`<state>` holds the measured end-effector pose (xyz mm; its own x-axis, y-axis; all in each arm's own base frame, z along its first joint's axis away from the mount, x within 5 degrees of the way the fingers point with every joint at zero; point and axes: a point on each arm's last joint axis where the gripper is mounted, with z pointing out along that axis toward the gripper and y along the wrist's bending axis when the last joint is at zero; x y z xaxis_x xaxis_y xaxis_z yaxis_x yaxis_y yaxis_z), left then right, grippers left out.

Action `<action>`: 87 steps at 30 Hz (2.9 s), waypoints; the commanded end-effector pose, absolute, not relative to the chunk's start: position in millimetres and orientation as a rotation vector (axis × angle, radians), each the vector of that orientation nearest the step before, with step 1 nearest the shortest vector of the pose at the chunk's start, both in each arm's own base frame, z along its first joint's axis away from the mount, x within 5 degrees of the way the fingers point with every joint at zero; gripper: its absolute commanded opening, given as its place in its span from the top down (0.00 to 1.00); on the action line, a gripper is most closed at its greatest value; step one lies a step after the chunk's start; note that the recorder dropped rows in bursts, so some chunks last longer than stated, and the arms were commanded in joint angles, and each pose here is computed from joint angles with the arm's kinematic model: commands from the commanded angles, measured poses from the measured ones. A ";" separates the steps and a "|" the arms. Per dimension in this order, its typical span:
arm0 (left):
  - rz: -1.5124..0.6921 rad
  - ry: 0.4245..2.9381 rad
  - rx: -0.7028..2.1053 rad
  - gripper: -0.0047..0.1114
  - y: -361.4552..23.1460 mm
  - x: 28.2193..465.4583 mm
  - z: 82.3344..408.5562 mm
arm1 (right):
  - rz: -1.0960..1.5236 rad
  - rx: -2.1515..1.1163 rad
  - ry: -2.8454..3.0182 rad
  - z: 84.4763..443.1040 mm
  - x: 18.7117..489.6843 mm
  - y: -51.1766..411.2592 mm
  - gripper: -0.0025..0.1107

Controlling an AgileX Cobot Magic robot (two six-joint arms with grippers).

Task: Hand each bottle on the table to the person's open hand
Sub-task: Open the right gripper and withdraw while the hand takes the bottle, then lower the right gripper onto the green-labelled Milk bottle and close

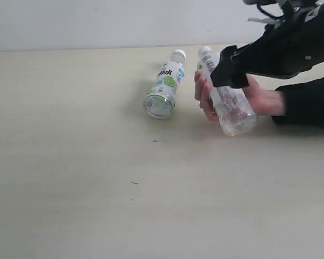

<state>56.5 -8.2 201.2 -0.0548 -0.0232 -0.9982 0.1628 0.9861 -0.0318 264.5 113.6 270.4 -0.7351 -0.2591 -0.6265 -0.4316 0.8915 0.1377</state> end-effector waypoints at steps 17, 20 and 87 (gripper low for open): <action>-0.158 1.619 0.100 0.96 -8.2 56.4 201.0 | 0.265 -0.565 1.754 304.5 36.1 27.3 0.98; -0.158 1.619 0.100 0.96 -8.2 56.4 201.0 | 0.206 -0.523 1.644 294.9 29.9 20.3 0.98; -0.155 1.630 0.098 0.96 -7.9 56.4 200.1 | 0.432 -0.297 2.378 303.1 354.4 144.1 0.55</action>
